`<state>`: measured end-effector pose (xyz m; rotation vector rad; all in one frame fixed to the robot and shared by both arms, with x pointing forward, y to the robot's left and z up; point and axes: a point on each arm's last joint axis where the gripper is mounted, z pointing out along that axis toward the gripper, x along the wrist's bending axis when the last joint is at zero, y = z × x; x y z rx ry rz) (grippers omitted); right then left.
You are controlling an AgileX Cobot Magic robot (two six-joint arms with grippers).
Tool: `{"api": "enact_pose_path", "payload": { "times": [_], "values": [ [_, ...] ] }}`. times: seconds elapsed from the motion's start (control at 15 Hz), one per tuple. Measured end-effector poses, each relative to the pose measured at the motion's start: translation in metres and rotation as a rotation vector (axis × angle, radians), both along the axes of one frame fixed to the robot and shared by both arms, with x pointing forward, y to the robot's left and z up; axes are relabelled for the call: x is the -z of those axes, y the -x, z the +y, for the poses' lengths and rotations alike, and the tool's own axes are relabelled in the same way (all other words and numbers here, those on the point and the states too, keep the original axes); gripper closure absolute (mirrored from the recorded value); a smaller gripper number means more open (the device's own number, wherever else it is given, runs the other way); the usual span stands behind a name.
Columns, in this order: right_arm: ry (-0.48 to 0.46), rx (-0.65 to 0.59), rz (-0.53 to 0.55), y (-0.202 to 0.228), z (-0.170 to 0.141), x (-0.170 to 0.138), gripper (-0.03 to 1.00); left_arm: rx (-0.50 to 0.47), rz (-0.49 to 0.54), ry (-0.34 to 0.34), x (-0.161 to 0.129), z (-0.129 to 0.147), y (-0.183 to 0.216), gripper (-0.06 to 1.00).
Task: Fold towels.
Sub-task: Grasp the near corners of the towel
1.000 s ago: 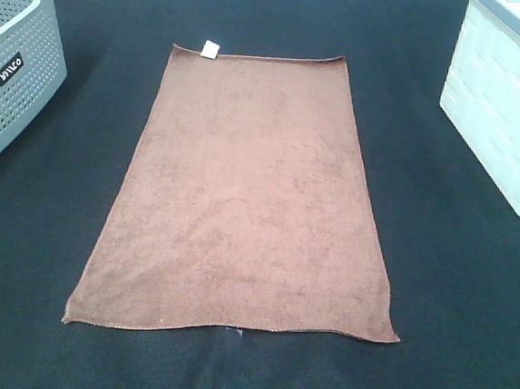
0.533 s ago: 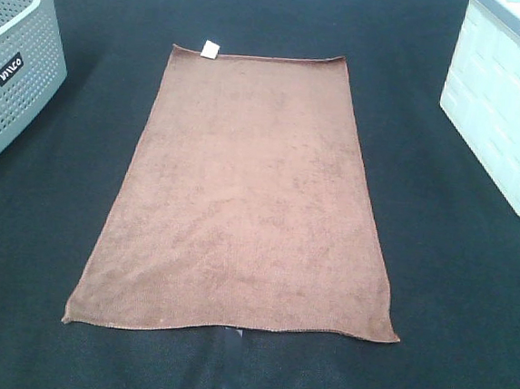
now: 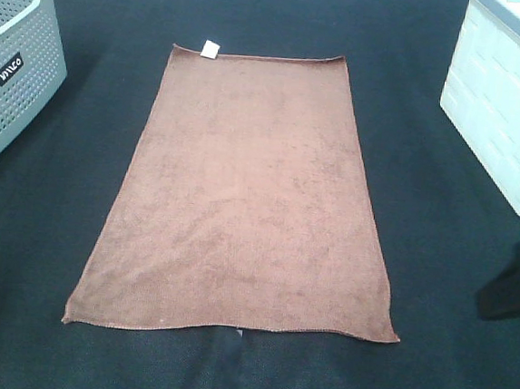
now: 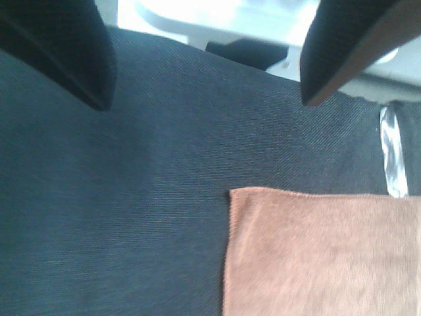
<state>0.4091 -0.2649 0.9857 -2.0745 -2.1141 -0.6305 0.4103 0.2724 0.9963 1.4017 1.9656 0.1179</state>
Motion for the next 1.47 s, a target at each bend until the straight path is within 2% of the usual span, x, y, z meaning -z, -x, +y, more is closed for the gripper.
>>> {"api": "enact_pose_path", "payload": {
  "times": [0.33, 0.47, 0.6, 1.0, 1.13, 1.2, 1.33, 1.47],
  "values": [
    [-0.127, 0.028, 0.091, -0.039, 0.01, 0.038, 0.24, 0.072, 0.256, 0.106, 0.071, -0.011, -0.036, 0.3],
    [-0.206, 0.032, 0.1, -0.052, 0.016, 0.055, 0.24, 0.095, 0.299, 0.141, 0.097, -0.015, -0.045, 0.3],
    [-0.24, 0.014, 0.101, -0.059, 0.018, 0.07, 0.24, 0.104, 0.331, 0.16, 0.115, -0.017, -0.05, 0.3],
    [-0.3, 0.012, 0.146, -0.075, 0.023, 0.111, 0.24, 0.151, 0.34, 0.229, 0.137, -0.023, -0.067, 0.3],
    [-0.314, -0.016, 0.156, -0.082, 0.035, 0.114, 0.26, 0.168, 0.347, 0.264, 0.142, -0.027, -0.075, 0.3],
    [-0.32, -0.053, 0.161, -0.087, 0.05, 0.117, 0.26, 0.186, 0.349, 0.274, 0.143, -0.032, -0.078, 0.3],
    [-0.327, -0.055, 0.163, -0.088, 0.056, 0.117, 0.27, 0.205, 0.351, 0.278, 0.145, -0.038, -0.081, 0.3],
    [-0.319, -0.041, 0.163, -0.089, 0.058, 0.119, 0.33, 0.252, 0.344, 0.274, 0.146, -0.051, -0.087, 0.31]
  ]
}}
